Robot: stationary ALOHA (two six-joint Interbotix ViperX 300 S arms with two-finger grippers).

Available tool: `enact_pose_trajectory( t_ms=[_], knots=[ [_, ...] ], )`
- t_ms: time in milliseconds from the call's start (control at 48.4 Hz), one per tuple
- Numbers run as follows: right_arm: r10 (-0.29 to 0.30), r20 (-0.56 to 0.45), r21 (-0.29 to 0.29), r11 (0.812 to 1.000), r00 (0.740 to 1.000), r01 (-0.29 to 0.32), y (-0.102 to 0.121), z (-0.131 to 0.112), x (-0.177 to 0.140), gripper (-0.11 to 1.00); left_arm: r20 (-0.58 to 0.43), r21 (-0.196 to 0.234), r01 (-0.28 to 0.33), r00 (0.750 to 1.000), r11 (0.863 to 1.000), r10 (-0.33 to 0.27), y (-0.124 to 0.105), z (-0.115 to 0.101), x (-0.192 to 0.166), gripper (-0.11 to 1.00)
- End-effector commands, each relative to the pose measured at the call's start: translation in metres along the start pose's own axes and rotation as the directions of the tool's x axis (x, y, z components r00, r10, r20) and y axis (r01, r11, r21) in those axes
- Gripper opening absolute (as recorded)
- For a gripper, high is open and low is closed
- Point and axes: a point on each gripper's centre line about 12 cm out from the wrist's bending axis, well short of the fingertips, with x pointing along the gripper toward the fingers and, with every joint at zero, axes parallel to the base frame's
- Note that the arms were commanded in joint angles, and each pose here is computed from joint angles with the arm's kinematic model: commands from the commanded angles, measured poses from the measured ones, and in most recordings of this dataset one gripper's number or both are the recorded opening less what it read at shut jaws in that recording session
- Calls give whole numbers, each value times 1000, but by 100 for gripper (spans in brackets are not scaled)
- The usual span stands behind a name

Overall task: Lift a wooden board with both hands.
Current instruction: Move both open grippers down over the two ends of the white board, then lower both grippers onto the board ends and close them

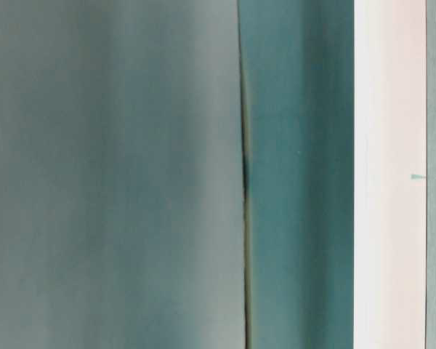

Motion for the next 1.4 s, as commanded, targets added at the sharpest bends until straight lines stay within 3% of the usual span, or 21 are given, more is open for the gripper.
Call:
enact_pose_trajectory(
  t_ms=[0, 124, 227, 310, 413, 558, 620, 826, 1033, 1384],
  knots=[
    [-4, 2, -5, 1000, 1000, 4, -1, 1, 1, 36, 18, -2, 2, 1000, 1000, -2, -1, 3, -6, -2],
    [-8, -16, -6, 1000, 1000, 8, -1, -3, 5, 73, 19, -43, 9, 1000, 999, -8, -4, 3, -6, -1],
    [-20, -30, -19, 1000, 999, 19, -1, -6, 9, 93, 44, -85, 12, 999, 996, -8, -2, 2, -4, 9],
    [-22, -35, -19, 1000, 999, 21, -1, -5, 11, 95, 82, -108, 20, 997, 994, -11, -1, -1, -1, 27],
    [-25, -47, -19, 1000, 999, 24, -2, -6, 14, 94, 90, -138, 25, 996, 990, -13, 0, -10, 1, 60],
    [-31, -69, -30, 999, 997, 29, -2, -9, 17, 94, 49, -123, 22, 999, 992, -16, -3, -19, 3, 94],
    [-36, -87, -31, 999, 996, 33, -2, -11, 20, 94, 22, -110, 15, 1000, 994, -12, -3, -23, 6, 96],
    [-51, -141, -53, 998, 989, 44, -3, -17, 35, 94, -81, -7, -6, 997, 1000, 6, -1, -34, 32, 96],
    [-61, -202, -117, 992, 977, 38, 1, -26, 58, 94, -213, 70, -13, 977, 997, 28, 3, -47, 70, 96],
    [-53, -193, -157, 987, 980, 22, 4, -38, 93, 94, -223, 88, -10, 974, 996, 29, 6, -59, 107, 96]
  ],
)
